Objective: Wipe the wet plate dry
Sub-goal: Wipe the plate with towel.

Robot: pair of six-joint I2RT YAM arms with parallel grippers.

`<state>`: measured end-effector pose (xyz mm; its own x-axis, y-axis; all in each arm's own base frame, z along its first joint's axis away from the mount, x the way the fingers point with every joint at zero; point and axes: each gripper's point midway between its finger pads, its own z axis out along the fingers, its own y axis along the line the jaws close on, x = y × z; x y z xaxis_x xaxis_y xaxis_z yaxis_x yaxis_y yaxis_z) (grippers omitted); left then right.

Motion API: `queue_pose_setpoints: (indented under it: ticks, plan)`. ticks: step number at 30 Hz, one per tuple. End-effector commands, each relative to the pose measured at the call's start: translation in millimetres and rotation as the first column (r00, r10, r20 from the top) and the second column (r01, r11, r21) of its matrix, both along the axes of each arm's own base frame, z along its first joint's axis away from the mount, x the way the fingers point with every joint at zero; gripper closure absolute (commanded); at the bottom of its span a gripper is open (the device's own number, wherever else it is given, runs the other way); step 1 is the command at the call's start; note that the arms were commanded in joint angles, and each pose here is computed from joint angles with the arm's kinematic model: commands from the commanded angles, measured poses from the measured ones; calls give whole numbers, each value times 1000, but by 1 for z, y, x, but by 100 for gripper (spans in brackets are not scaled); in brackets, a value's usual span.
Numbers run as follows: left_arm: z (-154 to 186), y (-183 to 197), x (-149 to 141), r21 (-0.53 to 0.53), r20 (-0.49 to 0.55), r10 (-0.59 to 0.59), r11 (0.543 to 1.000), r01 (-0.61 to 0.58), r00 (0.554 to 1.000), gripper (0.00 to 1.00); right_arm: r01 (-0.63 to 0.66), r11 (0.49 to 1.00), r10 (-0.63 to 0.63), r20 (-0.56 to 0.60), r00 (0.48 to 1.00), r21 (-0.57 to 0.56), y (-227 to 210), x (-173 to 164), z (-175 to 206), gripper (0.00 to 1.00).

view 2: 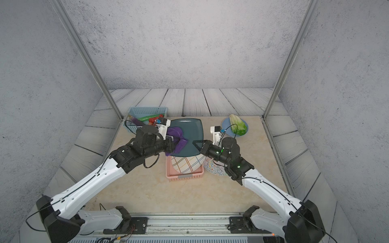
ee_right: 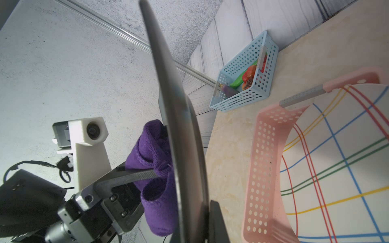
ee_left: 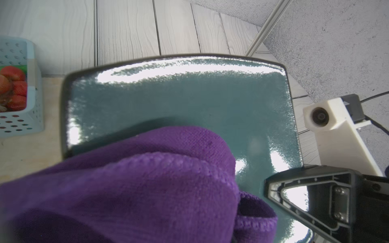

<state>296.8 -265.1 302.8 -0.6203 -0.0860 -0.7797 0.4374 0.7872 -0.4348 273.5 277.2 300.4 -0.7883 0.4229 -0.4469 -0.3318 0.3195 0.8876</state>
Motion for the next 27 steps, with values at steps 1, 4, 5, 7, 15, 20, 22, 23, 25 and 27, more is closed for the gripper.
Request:
queue_pose_setpoints:
  ticks: [1,4,5,7,15,20,22,23,25,27]
  plan:
    - [-41,49,18,-3,-132,170,985,-171,977,100,-202,956,111,374,921,212,-1,-57,120,100]
    - [-16,51,23,41,-55,131,991,-129,990,100,-260,952,181,386,904,163,14,-76,108,100]
    - [-15,35,21,49,-60,79,996,-76,995,100,-282,947,202,397,895,153,20,-82,108,100]
    - [-24,-1,10,97,-67,-21,995,28,998,100,-314,936,221,428,877,160,26,-88,115,100]
    - [-13,15,21,56,-40,65,996,-63,997,100,-179,960,90,367,926,215,7,-68,106,100]
    - [-25,-21,-11,153,-25,-109,982,111,994,100,-282,946,201,394,897,159,24,-82,109,100]
    - [-42,-42,-23,234,-34,-159,959,162,987,100,-292,940,200,413,889,175,28,-79,117,100]
    - [-47,-45,-25,246,-44,-164,954,169,986,100,-280,940,177,424,888,196,28,-76,122,100]
    - [-41,-36,-21,231,-53,-114,965,123,992,100,-240,940,119,425,897,244,21,-69,128,100]
    - [-11,-15,-13,115,-31,-70,991,73,997,100,-196,943,75,405,911,269,6,-58,133,100]
